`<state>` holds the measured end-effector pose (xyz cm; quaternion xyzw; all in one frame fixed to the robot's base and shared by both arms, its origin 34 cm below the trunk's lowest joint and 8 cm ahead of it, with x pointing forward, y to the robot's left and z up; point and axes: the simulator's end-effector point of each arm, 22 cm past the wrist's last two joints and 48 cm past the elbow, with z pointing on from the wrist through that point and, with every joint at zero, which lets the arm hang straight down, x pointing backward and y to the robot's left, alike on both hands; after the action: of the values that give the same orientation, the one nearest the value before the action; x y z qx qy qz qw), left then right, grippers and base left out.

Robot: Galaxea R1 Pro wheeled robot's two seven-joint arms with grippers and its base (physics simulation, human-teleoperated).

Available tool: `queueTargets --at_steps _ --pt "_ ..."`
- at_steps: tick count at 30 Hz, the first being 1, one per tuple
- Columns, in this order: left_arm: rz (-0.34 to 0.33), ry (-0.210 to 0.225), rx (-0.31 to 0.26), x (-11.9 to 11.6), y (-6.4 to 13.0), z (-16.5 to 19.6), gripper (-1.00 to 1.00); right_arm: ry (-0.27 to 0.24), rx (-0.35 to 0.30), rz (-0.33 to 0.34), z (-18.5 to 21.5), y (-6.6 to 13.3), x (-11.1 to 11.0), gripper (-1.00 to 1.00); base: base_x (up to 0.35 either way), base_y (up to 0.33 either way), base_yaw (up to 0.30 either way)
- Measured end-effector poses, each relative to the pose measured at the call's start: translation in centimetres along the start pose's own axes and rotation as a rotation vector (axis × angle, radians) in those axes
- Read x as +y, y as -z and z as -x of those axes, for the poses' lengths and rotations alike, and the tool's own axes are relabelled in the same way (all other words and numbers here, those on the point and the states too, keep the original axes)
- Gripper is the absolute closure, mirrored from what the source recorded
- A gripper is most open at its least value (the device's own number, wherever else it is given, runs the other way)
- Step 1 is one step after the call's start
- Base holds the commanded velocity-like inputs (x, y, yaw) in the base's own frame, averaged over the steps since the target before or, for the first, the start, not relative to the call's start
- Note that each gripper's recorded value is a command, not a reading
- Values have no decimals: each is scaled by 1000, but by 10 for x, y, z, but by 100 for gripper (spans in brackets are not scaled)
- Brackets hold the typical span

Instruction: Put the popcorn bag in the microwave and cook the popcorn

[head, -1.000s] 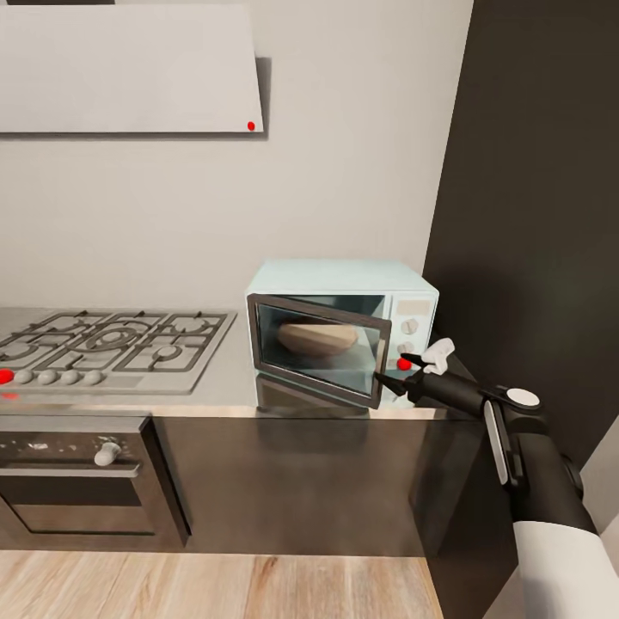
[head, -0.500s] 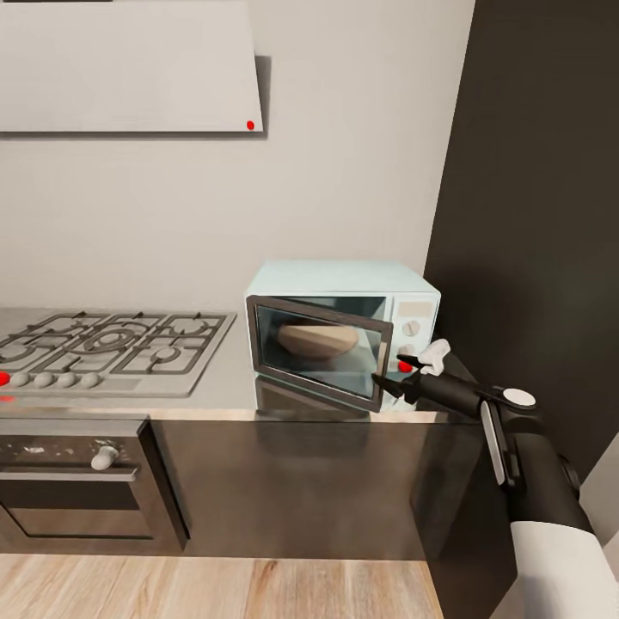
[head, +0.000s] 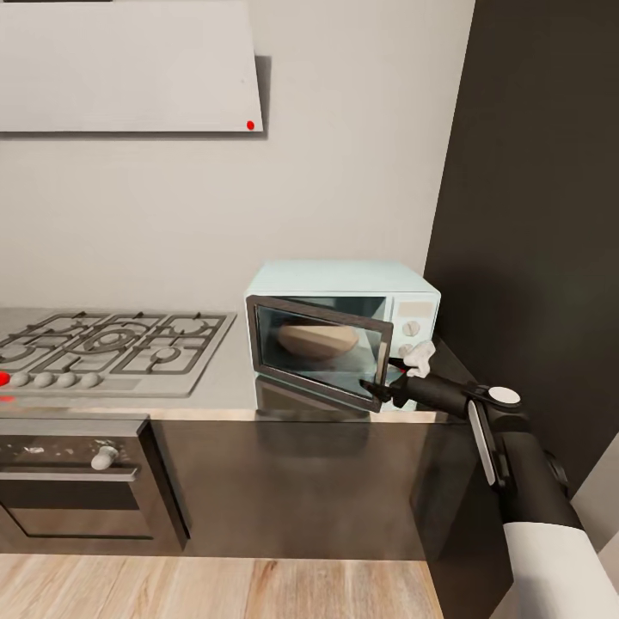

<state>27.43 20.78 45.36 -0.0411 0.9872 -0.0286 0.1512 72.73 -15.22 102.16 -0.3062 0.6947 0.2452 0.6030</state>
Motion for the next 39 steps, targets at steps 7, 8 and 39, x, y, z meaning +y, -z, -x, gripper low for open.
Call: queueTargets --at_steps 7,8,39 --pt "0 2 0 0 0 0 -100 0 0 0 0 0 0 -100 22 0 0" --pt "-1 1 0 0 0 0 -100 0 0 0 0 0 0 -100 11 0 0" --pt "0 3 0 0 0 0 -100 7 7 97 -1 -4 25 -100 19 0 0"
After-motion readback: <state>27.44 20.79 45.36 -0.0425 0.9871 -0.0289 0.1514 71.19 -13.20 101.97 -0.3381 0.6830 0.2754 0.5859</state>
